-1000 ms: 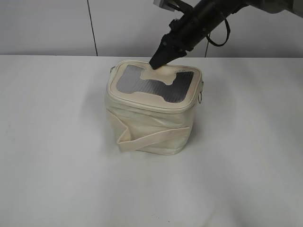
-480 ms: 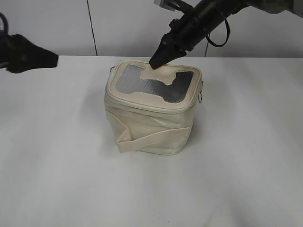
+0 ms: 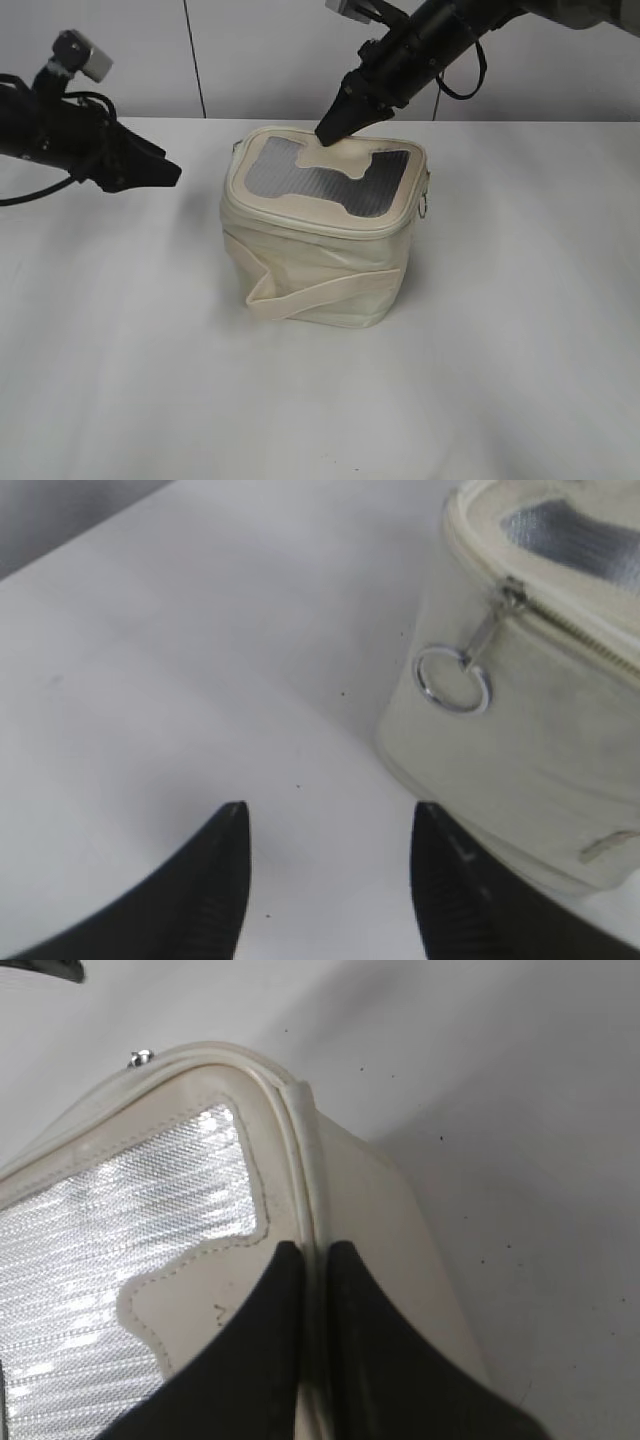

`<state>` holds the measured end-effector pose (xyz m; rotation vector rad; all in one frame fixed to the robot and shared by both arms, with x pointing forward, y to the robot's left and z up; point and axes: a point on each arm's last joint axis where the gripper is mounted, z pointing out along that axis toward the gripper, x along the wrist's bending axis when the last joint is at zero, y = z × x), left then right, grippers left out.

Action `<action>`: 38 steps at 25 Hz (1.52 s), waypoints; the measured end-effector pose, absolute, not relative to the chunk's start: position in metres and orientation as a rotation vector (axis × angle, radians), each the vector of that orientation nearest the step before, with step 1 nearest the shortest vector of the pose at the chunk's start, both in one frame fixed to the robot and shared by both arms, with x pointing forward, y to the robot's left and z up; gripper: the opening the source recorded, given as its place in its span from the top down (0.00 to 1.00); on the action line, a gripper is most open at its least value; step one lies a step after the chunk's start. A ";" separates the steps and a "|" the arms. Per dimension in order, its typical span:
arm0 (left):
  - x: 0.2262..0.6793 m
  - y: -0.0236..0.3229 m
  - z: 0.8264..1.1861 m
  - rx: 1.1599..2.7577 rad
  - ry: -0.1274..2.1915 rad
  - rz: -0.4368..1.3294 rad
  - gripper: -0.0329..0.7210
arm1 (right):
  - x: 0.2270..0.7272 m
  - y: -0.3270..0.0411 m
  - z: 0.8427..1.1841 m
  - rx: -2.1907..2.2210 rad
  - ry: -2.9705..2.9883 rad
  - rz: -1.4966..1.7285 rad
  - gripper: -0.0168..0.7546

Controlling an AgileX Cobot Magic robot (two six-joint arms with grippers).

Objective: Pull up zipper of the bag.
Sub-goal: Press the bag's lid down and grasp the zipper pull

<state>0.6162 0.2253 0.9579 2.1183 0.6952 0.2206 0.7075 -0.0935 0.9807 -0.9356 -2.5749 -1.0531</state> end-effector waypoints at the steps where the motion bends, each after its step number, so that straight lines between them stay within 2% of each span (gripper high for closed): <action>1: 0.618 0.224 0.950 2.124 0.683 0.205 0.43 | 0.708 -0.093 0.981 -0.936 -2.575 -1.053 0.91; 6: 0.620 0.208 0.929 2.119 0.612 0.176 0.43 | 0.708 -0.093 0.981 -0.936 -2.575 -1.053 0.91; 14: 0.618 0.178 0.927 2.100 0.543 0.192 0.43 | 0.708 -0.093 0.981 -0.939 -2.573 -1.052 0.91; 32: 0.621 0.159 0.928 2.083 0.534 0.310 0.44 | 0.708 -0.094 0.981 -0.944 -2.578 -1.044 0.91; 38: 0.624 0.156 0.922 2.051 0.593 0.295 0.58 | 0.708 -0.096 0.981 -0.952 -2.582 -1.042 0.91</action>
